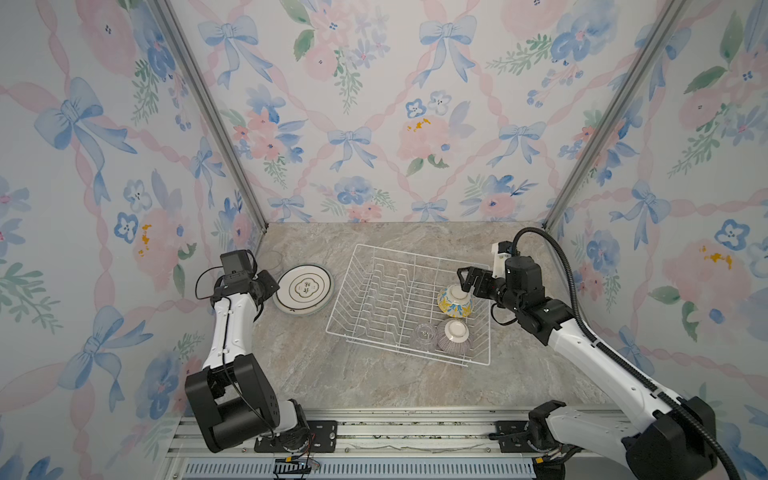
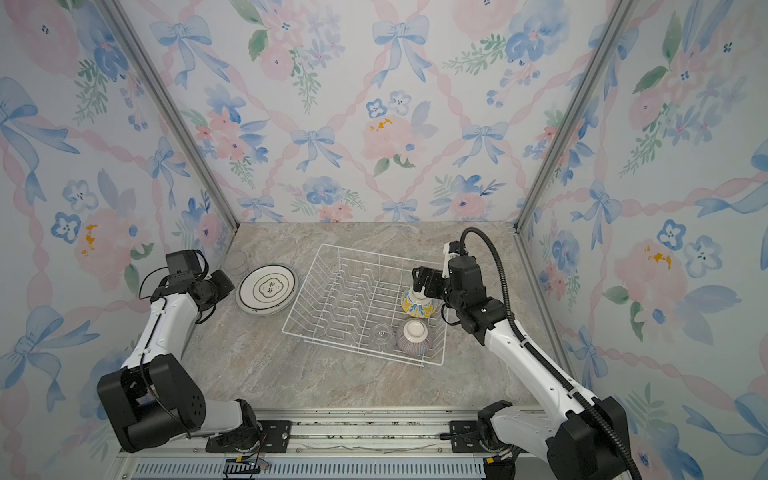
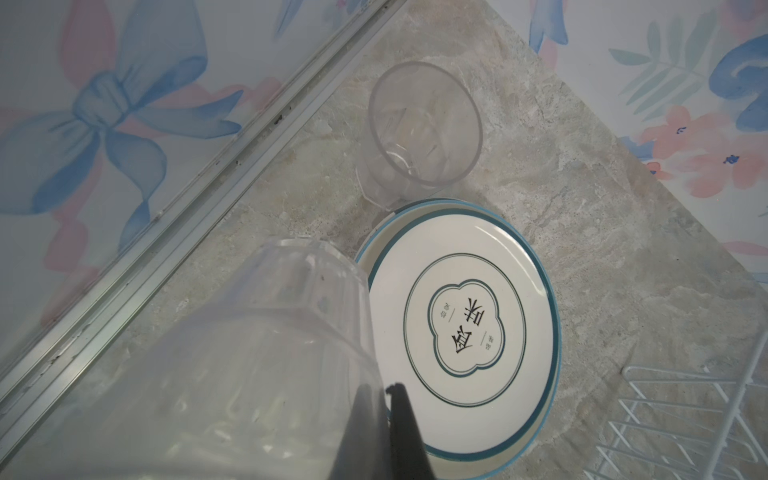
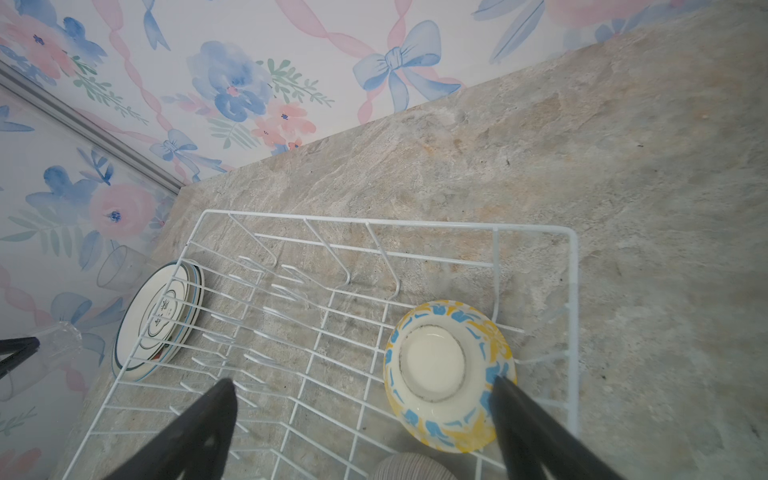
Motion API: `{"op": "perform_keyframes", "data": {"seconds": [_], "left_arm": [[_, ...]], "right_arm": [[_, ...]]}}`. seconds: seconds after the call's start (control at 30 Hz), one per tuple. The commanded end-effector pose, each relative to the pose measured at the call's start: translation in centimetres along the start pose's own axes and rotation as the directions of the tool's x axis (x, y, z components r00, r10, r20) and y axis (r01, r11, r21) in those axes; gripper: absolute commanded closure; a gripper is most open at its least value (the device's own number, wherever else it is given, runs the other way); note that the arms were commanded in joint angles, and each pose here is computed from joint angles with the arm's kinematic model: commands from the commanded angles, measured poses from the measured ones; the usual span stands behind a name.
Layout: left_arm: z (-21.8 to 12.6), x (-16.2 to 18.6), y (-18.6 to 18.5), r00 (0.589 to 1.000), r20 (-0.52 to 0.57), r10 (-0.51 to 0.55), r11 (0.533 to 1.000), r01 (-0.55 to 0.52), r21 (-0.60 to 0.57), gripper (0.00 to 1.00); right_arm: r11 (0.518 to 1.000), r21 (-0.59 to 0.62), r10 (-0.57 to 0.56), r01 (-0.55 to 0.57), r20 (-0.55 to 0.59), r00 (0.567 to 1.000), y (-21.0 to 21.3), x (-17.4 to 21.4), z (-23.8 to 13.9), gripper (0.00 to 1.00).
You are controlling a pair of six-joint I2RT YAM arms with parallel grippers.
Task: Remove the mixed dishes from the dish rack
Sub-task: 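Carry the glass toward the plate stack with left gripper while right gripper withdraws, then lower the glass upright beside the first glass and open the left gripper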
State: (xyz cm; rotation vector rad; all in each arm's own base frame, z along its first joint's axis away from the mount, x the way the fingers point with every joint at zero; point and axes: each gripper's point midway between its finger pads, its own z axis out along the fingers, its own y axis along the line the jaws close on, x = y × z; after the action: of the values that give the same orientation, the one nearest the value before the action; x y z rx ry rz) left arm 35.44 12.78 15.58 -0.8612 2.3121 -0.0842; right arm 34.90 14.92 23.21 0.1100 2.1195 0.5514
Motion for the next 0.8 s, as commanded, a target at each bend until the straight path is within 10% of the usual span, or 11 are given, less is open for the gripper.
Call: {"op": "perform_keyframes", "data": {"seconds": [0.0,0.77], "left_arm": [[0.6,-1.1,-0.6,1.0,-0.005,0.005,1.0,-0.005,0.021,1.0],[6.2,-2.4,1.8,0.993,-0.111,0.044,0.991,-0.058,-0.123,1.0]], "right_arm": [[1.0,0.004,-0.001,0.001,-0.012,1.0,-0.5,0.4,-0.1,0.03],[1.0,0.022,0.019,-0.018,-0.042,0.999,-1.8,0.8,0.6,0.03]]}}
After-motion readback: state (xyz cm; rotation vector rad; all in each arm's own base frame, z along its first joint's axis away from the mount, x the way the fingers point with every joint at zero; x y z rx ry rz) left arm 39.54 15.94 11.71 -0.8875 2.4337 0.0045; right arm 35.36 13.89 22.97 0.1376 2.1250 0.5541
